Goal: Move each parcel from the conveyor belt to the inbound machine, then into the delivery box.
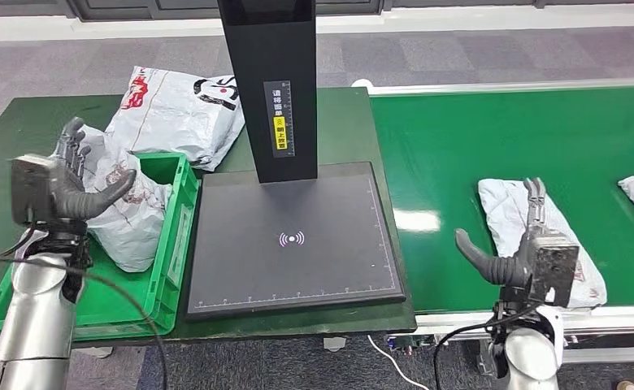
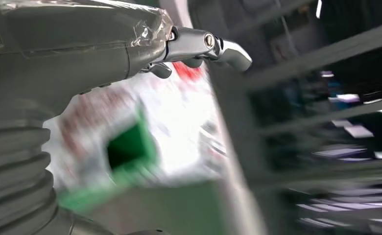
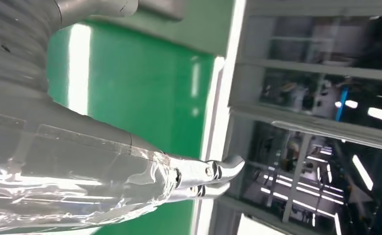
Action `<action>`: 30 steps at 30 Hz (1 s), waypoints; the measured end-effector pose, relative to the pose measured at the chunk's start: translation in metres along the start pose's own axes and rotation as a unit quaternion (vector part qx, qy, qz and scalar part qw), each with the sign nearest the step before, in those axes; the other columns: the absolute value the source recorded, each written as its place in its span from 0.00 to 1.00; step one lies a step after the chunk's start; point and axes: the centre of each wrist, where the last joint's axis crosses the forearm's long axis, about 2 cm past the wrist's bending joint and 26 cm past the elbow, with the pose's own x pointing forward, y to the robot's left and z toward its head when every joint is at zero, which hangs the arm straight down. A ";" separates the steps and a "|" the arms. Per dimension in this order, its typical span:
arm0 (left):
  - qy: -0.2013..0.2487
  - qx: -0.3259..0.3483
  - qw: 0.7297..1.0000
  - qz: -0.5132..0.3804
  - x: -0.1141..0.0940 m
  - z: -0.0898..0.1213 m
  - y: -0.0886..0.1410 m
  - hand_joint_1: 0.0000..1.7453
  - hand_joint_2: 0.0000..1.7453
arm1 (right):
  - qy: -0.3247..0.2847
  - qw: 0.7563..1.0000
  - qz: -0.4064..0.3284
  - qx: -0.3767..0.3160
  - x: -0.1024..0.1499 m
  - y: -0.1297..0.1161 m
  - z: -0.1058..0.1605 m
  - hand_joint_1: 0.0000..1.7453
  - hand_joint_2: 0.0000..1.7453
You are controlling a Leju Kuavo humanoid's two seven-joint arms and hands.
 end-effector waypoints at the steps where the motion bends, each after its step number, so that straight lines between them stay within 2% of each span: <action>1: -0.008 0.003 0.999 0.033 0.003 0.005 -0.004 0.00 1.00 | 0.001 1.000 0.020 0.001 -0.001 0.000 -0.007 0.00 1.00; 3: -0.022 0.004 0.997 0.076 0.009 0.016 -0.014 0.00 1.00 | 0.002 0.998 0.062 0.002 -0.004 0.000 -0.023 0.00 1.00; 7: -0.039 -0.009 0.994 0.105 0.018 0.036 -0.036 0.00 1.00 | 0.001 0.992 0.127 0.009 -0.010 -0.005 -0.055 0.00 1.00; 11: -0.048 -0.021 0.991 0.124 0.021 0.049 -0.051 0.00 1.00 | 0.015 0.982 0.186 0.012 -0.023 -0.017 -0.072 0.00 1.00; 14: -0.058 -0.033 0.988 0.140 0.023 0.056 -0.058 0.00 1.00 | 0.045 0.965 0.257 0.019 -0.035 -0.024 -0.081 0.00 1.00; 19: -0.087 -0.062 0.983 0.147 0.034 0.071 -0.071 0.00 1.00 | 0.124 0.914 0.382 0.063 -0.066 -0.038 -0.101 0.00 1.00; 23: -0.107 -0.090 0.977 0.159 0.046 0.082 -0.085 0.00 1.00 | 0.191 0.862 0.453 0.123 -0.093 -0.056 -0.117 0.00 1.00; 26: -0.118 -0.108 0.973 0.166 0.054 0.085 -0.093 0.00 1.00 | 0.238 0.826 0.480 0.174 -0.108 -0.068 -0.123 0.00 1.00; 30: -0.123 -0.125 0.969 0.171 0.059 0.087 -0.100 0.00 1.00 | 0.276 0.796 0.486 0.232 -0.123 -0.074 -0.119 0.00 1.00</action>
